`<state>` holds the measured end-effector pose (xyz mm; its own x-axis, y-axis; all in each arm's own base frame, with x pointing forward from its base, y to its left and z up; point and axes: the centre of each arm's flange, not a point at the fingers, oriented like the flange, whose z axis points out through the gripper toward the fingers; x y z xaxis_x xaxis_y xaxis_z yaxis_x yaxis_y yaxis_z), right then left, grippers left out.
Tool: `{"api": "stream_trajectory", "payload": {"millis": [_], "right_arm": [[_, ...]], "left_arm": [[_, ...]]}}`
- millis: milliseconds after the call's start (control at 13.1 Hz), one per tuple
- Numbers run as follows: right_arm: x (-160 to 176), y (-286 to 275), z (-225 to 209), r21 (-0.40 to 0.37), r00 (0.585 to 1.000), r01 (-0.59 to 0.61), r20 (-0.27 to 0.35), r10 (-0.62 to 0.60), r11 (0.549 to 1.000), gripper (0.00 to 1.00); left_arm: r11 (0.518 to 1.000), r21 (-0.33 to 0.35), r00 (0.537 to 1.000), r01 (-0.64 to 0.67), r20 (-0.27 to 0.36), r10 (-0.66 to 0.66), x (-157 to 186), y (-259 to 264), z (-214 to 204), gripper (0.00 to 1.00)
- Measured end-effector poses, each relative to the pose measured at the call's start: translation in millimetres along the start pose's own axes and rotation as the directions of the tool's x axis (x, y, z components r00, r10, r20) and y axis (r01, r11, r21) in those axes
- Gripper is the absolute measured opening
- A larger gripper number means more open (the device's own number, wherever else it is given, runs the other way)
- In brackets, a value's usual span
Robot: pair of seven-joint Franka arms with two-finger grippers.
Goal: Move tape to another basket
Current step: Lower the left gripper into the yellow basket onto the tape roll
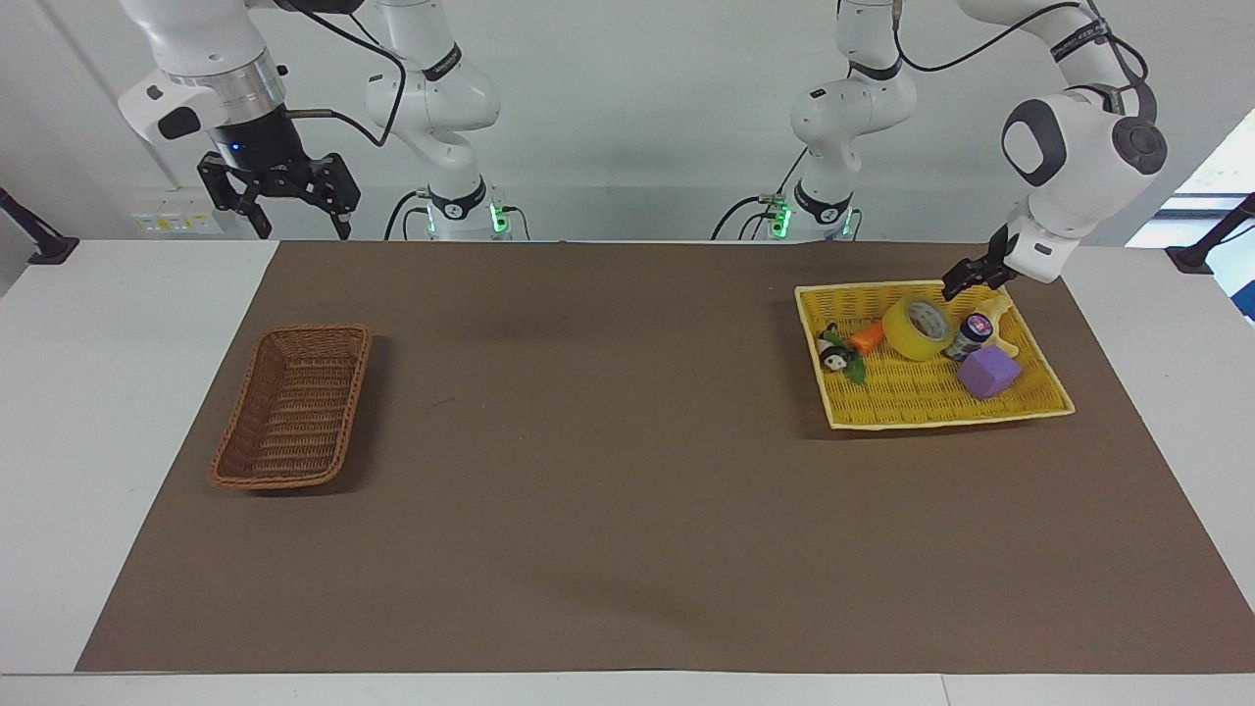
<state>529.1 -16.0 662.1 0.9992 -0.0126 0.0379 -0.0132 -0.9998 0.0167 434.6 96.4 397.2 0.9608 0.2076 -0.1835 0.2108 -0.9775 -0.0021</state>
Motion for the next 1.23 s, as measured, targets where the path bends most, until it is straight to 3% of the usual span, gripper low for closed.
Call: {"api": "stream_trajectory", "payload": {"millis": [77, 153, 306, 536, 689, 995, 1225], "right_arm": [[0.0, 0.0, 0.0, 0.0, 1.0, 0.0, 0.0, 0.0, 1.0, 1.0], [0.0, 0.0, 0.0, 0.0, 1.0, 0.0, 0.0, 0.0, 1.0, 1.0], [0.0, 0.0, 0.0, 0.0, 1.0, 0.0, 0.0, 0.0, 1.0, 1.0], [0.0, 0.0, 0.0, 0.0, 1.0, 0.0, 0.0, 0.0, 1.0, 1.0], [0.0, 0.0, 0.0, 0.0, 1.0, 0.0, 0.0, 0.0, 1.0, 1.0], [0.0, 0.0, 0.0, 0.0, 1.0, 0.0, 0.0, 0.0, 1.0, 1.0], [0.0, 0.0, 0.0, 0.0, 1.0, 0.0, 0.0, 0.0, 1.0, 1.0]], "left_arm": [[1.0, -0.002, 1.0, 0.003, -0.015, -0.003, -3.7, -0.8, 16.0, 0.75], [1.0, -0.004, 0.999, 0.007, -0.035, -0.007, -7.0, -1.3, 32.4, 0.75], [1.0, -0.005, 0.998, 0.01, -0.061, -0.01, -12.9, -1.7, 57.0, 0.58], [1.0, -0.005, 0.997, 0.011, -0.079, -0.011, -15.9, -2.0, 68.6, 0.52], [1.0, -0.006, 0.996, 0.01, -0.086, -0.01, -15.7, -0.7, 69.0, 0.29], [1.0, -0.006, 0.998, 0.006, -0.066, -0.006, -12.4, 0.7, 57.6, 0.26], [1.0, -0.004, 0.999, -0.008, -0.038, 0.008, -2.5, 6.1, 17.3, 0.23]]}}
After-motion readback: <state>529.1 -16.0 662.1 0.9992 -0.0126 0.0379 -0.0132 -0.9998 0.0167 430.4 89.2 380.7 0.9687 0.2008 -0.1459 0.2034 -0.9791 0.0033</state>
